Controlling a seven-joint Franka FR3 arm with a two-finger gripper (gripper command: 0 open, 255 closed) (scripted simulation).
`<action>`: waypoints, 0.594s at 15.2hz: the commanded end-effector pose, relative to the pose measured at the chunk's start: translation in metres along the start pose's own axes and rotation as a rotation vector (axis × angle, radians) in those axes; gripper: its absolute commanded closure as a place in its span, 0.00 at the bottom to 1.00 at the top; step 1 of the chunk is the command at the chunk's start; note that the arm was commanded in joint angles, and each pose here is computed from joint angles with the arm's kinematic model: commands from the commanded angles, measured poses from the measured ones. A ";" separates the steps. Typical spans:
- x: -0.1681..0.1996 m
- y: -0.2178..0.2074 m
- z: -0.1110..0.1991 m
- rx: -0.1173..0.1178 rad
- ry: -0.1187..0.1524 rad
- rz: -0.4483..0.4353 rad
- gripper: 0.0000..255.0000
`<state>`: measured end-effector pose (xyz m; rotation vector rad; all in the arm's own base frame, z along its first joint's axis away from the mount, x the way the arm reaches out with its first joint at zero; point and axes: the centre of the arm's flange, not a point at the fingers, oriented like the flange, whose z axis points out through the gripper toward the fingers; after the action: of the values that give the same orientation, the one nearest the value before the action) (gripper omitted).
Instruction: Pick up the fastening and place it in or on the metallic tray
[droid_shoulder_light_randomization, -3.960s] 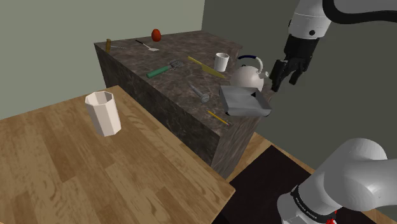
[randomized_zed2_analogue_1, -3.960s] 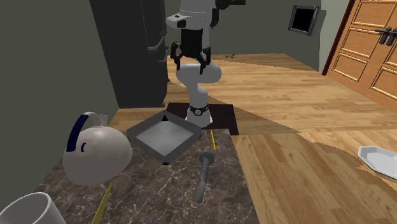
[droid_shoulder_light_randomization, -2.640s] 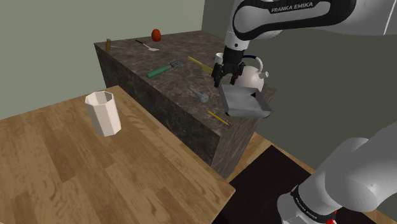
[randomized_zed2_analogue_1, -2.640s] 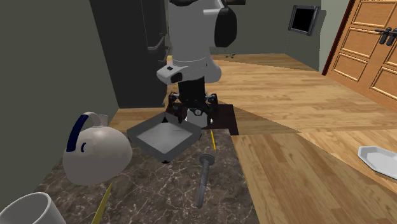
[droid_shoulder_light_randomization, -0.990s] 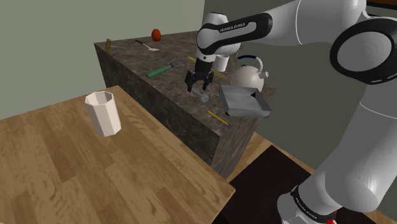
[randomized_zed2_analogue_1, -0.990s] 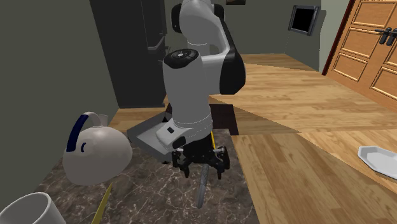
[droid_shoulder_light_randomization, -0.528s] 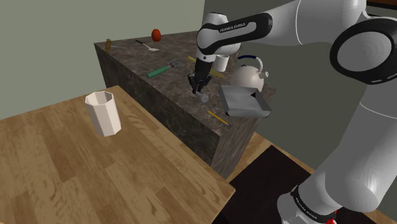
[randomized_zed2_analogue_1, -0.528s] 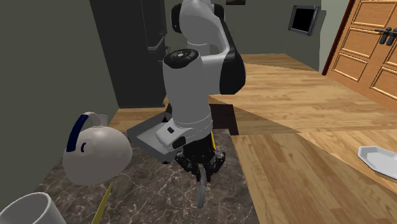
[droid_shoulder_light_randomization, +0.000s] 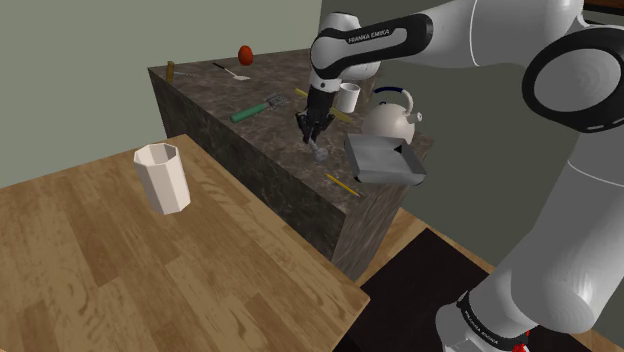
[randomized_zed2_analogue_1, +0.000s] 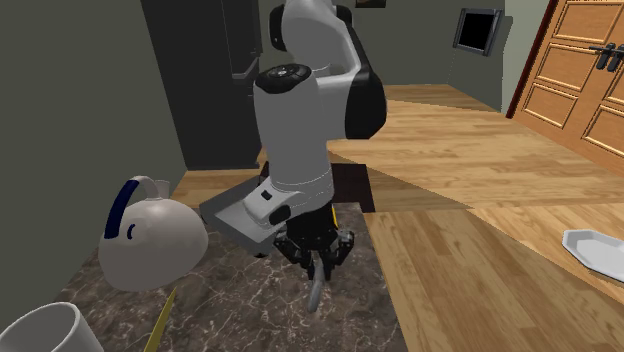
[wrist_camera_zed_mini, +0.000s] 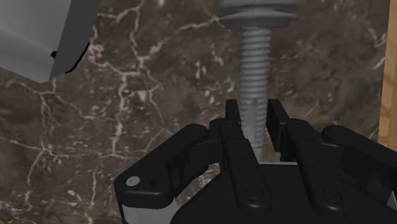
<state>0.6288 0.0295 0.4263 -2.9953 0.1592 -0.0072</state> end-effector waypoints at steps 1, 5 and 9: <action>0.000 -0.003 -0.010 0.000 0.000 0.000 1.00; 0.000 -0.006 -0.031 0.000 0.000 0.000 1.00; 0.000 -0.009 -0.052 0.000 0.000 0.000 1.00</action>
<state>0.6283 0.0302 0.4739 -2.9953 0.1591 -0.0074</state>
